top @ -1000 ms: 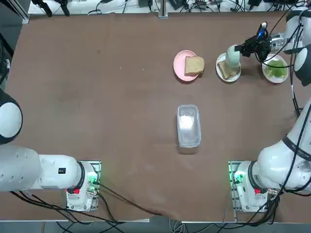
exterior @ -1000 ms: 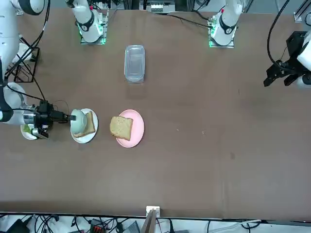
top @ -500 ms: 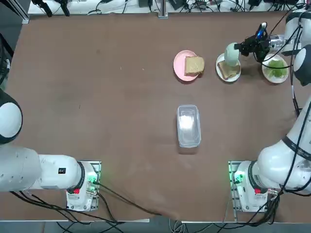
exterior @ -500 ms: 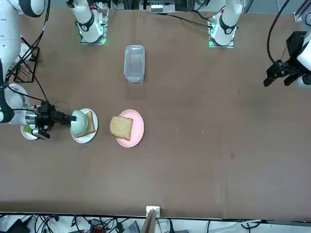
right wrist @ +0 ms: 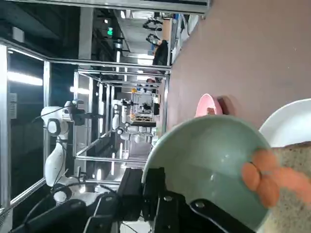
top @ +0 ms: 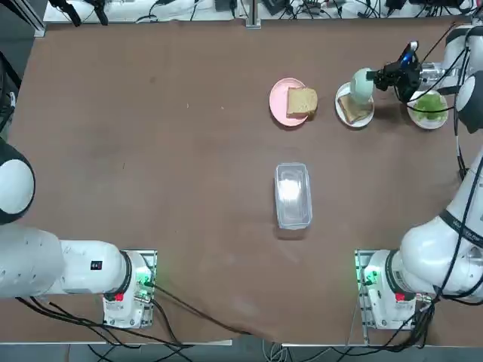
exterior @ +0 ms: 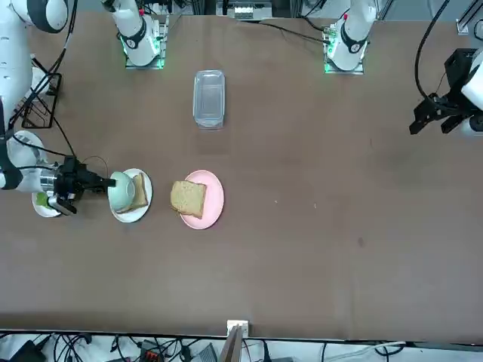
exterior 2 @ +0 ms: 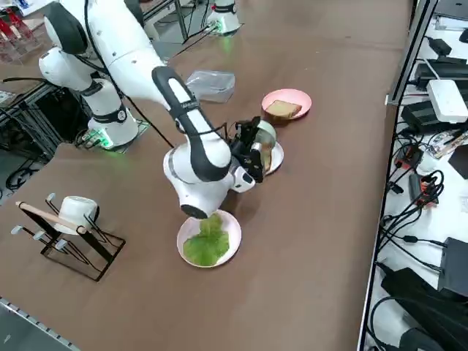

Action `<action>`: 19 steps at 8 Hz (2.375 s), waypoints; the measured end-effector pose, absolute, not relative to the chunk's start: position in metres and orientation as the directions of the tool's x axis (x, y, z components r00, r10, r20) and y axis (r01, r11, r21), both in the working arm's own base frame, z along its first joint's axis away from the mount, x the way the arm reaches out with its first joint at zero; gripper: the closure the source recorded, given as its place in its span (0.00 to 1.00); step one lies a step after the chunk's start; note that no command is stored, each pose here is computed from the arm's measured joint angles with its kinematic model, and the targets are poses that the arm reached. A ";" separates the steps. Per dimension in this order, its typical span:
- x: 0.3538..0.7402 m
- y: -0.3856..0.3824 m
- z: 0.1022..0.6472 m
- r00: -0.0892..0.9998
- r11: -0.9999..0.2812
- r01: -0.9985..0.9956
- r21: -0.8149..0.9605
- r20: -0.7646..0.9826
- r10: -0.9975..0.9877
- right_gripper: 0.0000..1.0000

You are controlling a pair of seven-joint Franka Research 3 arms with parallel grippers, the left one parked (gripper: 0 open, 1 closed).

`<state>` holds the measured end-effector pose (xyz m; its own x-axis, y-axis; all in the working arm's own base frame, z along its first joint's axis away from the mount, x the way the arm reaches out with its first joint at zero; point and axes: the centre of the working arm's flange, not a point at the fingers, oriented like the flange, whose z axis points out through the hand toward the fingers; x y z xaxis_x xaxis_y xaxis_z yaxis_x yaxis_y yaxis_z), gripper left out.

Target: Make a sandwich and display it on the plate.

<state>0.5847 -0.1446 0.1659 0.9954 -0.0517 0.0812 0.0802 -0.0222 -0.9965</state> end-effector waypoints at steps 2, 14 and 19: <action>0.582 -0.148 0.162 0.993 0.029 0.099 -0.995 0.096 -0.073 0.97; 0.562 -0.134 0.149 0.995 0.215 0.093 -0.972 0.085 -0.045 0.97; 0.583 -0.145 0.170 0.994 0.180 0.111 -0.977 0.108 -0.027 0.97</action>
